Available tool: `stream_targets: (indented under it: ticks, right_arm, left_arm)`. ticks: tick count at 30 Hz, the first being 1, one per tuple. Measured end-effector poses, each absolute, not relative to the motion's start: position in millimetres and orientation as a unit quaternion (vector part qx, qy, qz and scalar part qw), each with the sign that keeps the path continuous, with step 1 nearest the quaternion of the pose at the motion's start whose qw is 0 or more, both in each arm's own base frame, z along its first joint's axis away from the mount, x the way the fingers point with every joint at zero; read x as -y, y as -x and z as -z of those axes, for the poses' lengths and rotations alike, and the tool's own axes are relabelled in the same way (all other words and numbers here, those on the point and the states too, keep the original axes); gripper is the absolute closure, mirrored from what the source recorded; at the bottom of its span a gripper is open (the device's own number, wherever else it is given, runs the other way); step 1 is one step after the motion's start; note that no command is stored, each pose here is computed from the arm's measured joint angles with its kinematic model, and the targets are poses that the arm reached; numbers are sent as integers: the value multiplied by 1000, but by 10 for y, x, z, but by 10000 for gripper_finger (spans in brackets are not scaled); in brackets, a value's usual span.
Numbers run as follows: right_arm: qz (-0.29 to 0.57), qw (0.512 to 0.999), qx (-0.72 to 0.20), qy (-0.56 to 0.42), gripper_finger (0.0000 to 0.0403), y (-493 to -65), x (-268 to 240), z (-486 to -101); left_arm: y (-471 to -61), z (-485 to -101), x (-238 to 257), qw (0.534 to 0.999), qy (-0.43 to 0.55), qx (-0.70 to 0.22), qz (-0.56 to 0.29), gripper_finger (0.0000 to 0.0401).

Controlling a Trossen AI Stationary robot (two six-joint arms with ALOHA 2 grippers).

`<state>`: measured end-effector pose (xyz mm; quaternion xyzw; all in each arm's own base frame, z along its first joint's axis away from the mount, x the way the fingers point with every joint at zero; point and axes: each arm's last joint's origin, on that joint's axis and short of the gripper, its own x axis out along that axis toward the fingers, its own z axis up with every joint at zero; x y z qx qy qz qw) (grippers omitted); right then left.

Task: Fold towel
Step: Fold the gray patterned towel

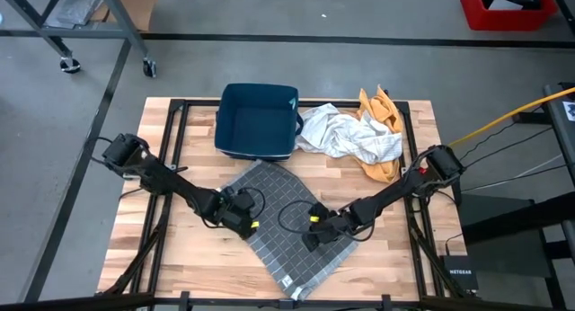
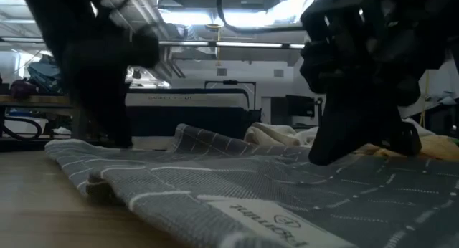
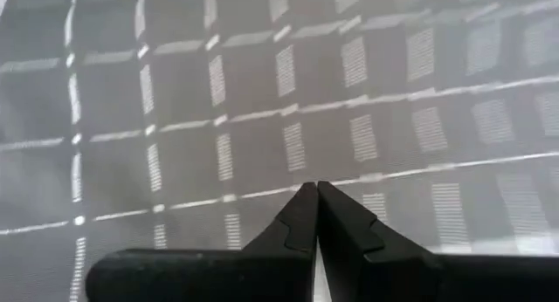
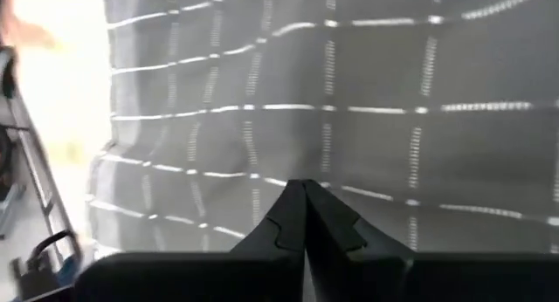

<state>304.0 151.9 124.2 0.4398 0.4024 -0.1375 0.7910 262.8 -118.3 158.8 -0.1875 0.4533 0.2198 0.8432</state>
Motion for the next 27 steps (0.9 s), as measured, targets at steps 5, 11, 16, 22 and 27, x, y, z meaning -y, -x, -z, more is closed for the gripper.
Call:
stream_targets:
  ticks: [5,11,16,22,27]
  right_arm:
    - [120,809,-394,-419,400,-3033,-1510,-1345]
    - [156,812,-416,-378,399,-2962,-1459,-1312]
    - [202,791,-460,-349,398,-2852,-1402,-1239]
    - [217,777,-467,-361,398,-2836,-1397,-1222]
    - [201,779,-459,-378,398,-2869,-1419,-1226]
  left_arm:
    - [-2629,-1817,1245,863,200,-425,-188,400]
    - [-2631,-1788,1346,860,230,-414,-187,399]
    - [-2676,-1687,1413,861,234,-413,-184,398]
    - [-2706,-1513,1400,851,213,-434,-204,398]
    - [-2699,-1396,1309,838,191,-457,-232,398]
